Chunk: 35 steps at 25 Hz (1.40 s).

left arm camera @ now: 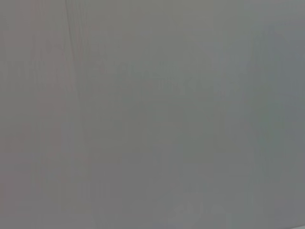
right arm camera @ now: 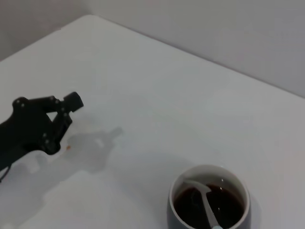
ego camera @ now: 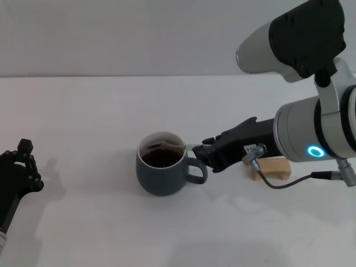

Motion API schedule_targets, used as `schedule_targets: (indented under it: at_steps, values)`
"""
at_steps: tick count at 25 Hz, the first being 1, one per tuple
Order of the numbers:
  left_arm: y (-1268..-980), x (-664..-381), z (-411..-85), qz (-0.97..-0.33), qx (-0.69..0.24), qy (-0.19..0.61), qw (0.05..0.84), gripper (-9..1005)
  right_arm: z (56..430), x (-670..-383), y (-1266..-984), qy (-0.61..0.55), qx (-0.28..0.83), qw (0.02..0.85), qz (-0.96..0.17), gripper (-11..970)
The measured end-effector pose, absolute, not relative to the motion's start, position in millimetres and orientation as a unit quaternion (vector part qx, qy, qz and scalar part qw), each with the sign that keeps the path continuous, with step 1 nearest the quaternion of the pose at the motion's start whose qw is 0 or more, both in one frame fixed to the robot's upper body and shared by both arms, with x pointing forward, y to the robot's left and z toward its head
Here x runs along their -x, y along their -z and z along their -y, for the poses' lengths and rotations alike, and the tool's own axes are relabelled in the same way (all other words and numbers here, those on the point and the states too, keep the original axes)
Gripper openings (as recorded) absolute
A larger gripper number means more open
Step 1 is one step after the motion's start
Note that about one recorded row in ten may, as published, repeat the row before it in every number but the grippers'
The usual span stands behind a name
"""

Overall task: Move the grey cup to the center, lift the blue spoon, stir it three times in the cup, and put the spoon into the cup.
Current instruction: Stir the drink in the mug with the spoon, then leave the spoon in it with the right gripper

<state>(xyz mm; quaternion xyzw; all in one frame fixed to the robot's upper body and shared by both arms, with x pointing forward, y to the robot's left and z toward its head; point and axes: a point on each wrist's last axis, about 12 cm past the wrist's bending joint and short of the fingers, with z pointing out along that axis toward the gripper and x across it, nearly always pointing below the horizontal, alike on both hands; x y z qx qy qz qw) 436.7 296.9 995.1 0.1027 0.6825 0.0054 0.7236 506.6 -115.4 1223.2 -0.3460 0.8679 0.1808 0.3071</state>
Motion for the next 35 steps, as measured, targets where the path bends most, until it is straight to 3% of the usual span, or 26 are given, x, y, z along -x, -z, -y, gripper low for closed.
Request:
schedule_targets:
  at_steps: [35]
  values:
    - [-996.2, -438.5, -302.6, -0.682, -0.097, -0.017, 0.725, -2, 93.2, -535.1, -1187.1, -0.173, 0.353, 0.267, -0.88, 160]
